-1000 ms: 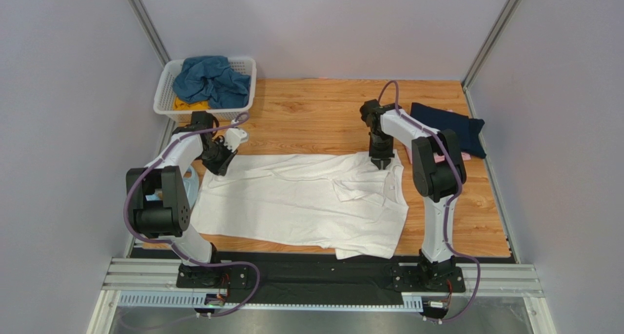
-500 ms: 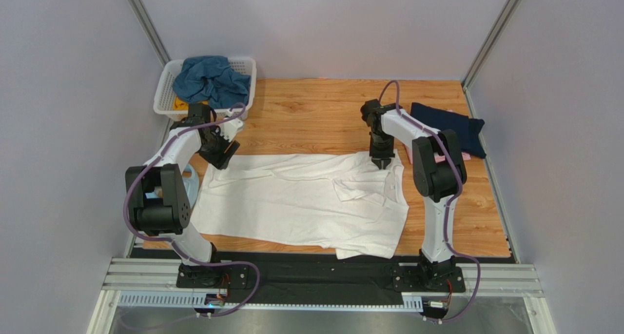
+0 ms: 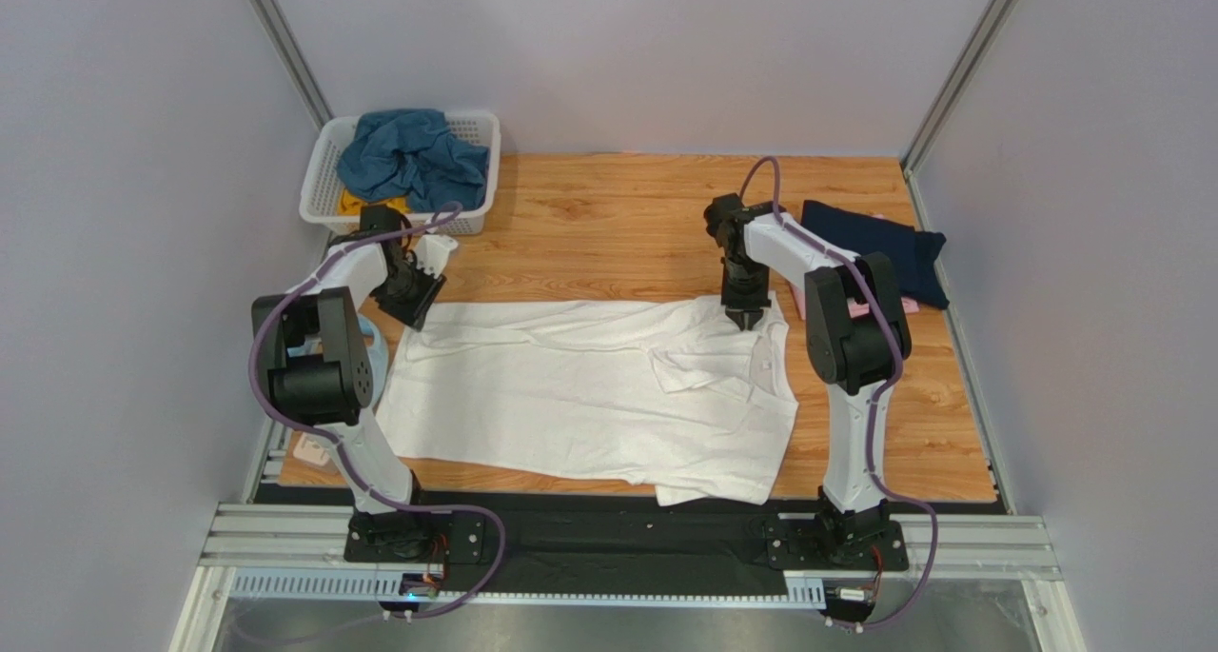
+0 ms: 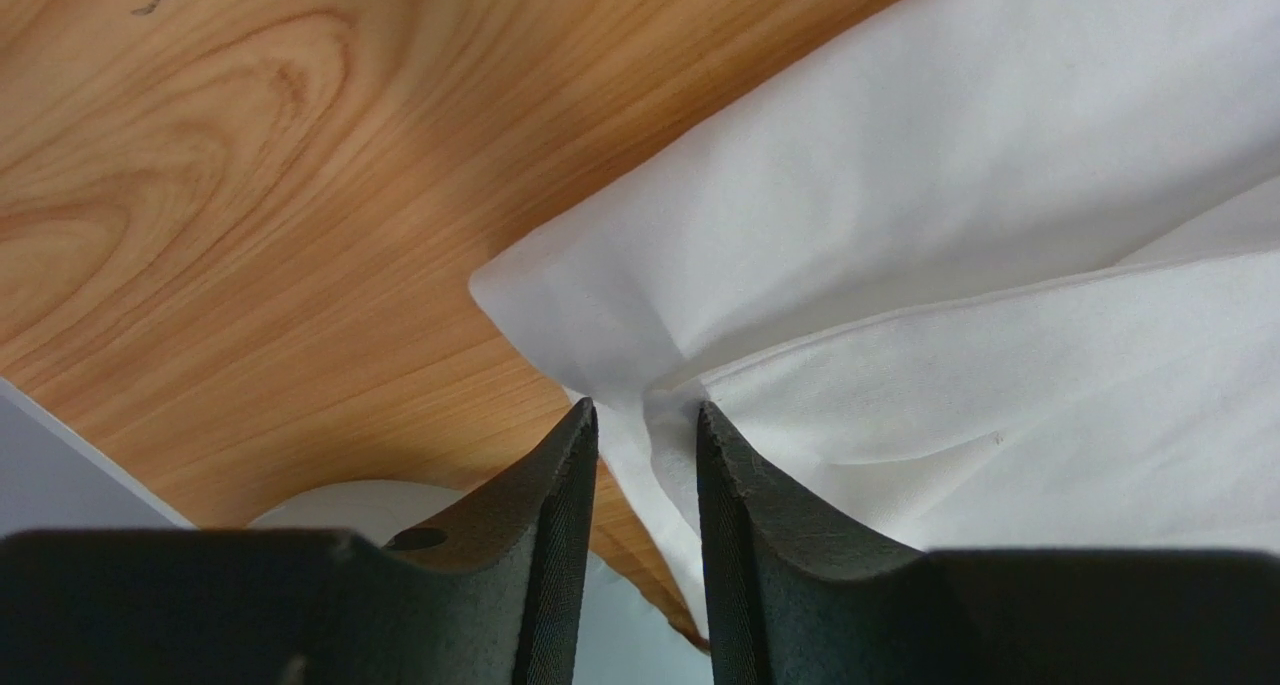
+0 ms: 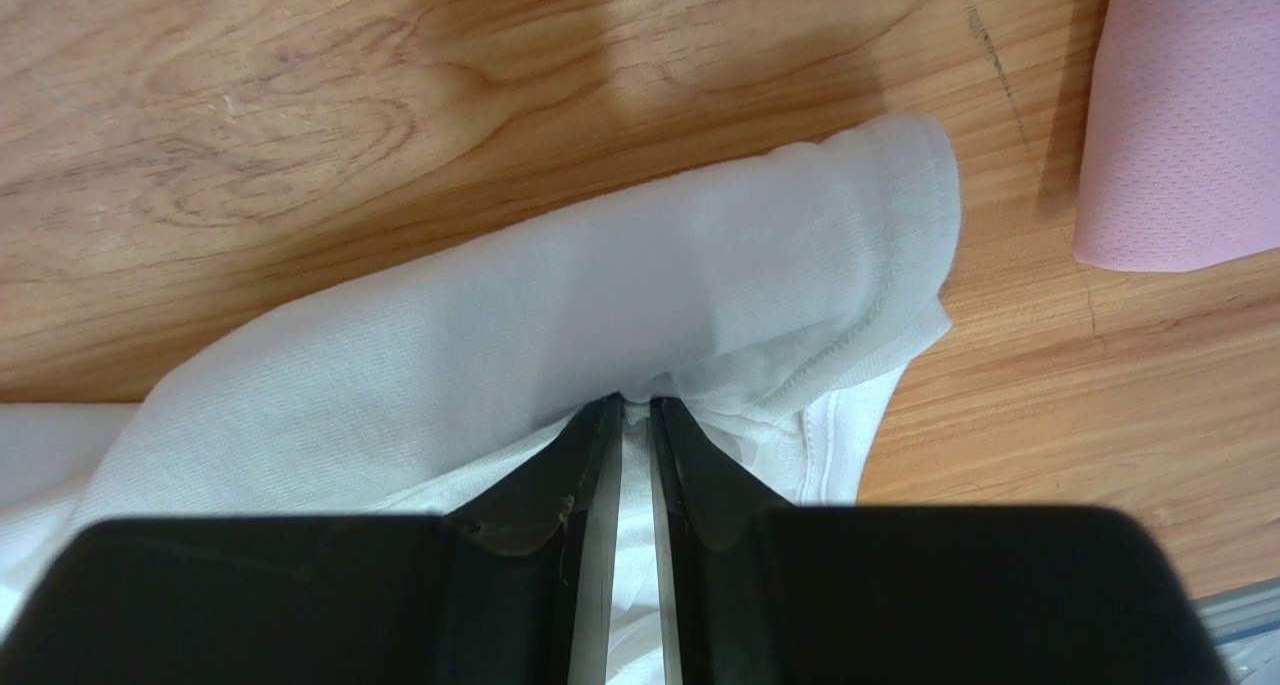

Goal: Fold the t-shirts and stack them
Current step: Fold the flattened tshirt in 1/3 of the way

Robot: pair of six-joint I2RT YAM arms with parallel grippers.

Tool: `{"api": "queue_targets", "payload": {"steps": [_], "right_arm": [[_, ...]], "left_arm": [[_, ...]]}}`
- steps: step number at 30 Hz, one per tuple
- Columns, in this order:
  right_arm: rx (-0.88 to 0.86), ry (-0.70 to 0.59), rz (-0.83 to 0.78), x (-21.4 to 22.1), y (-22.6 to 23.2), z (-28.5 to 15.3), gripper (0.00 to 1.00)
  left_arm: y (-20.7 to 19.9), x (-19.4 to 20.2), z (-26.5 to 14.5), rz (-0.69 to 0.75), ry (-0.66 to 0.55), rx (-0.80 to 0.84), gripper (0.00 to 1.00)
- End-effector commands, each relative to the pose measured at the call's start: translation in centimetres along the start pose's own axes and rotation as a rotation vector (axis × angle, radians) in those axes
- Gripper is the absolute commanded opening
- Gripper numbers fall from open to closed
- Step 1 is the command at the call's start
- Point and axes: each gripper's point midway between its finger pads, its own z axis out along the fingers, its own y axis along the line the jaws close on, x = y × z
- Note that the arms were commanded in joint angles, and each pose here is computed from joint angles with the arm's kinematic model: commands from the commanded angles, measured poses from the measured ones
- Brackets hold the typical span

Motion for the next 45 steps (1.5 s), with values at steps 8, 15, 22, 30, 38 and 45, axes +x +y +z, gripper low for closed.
{"api": "queue_targets", "payload": {"steps": [8,15,22,30,38,45], "right_arm": [[-0.016,-0.052,0.02,-1.3,0.0,0.4,0.18],[-0.012,-0.055,0.018,-1.3,-0.3,0.3,0.18],[-0.021,-0.059,0.018,-1.5,-0.1,0.1,0.18],[-0.022,-0.06,0.02,-1.5,-0.1,0.1,0.17],[-0.02,-0.063,0.022,-1.5,-0.2,-0.1,0.17],[-0.026,-0.072,0.024,-1.7,-0.2,-0.6,0.17]], "left_arm": [[1.6,-2.5,-3.1,-0.061,-0.1,-0.024,0.37],[0.5,-2.2,-1.3,-0.1,-0.078,0.06,0.29],[-2.1,-0.5,-1.2,-0.104,-0.036,0.156,0.37],[-3.0,1.1,-1.3,-0.086,-0.021,0.149,0.83],[-3.2,0.8,-1.5,-0.086,-0.027,0.169,0.33],[-2.8,0.2,-2.9,-0.074,-0.045,0.156,0.18]]}}
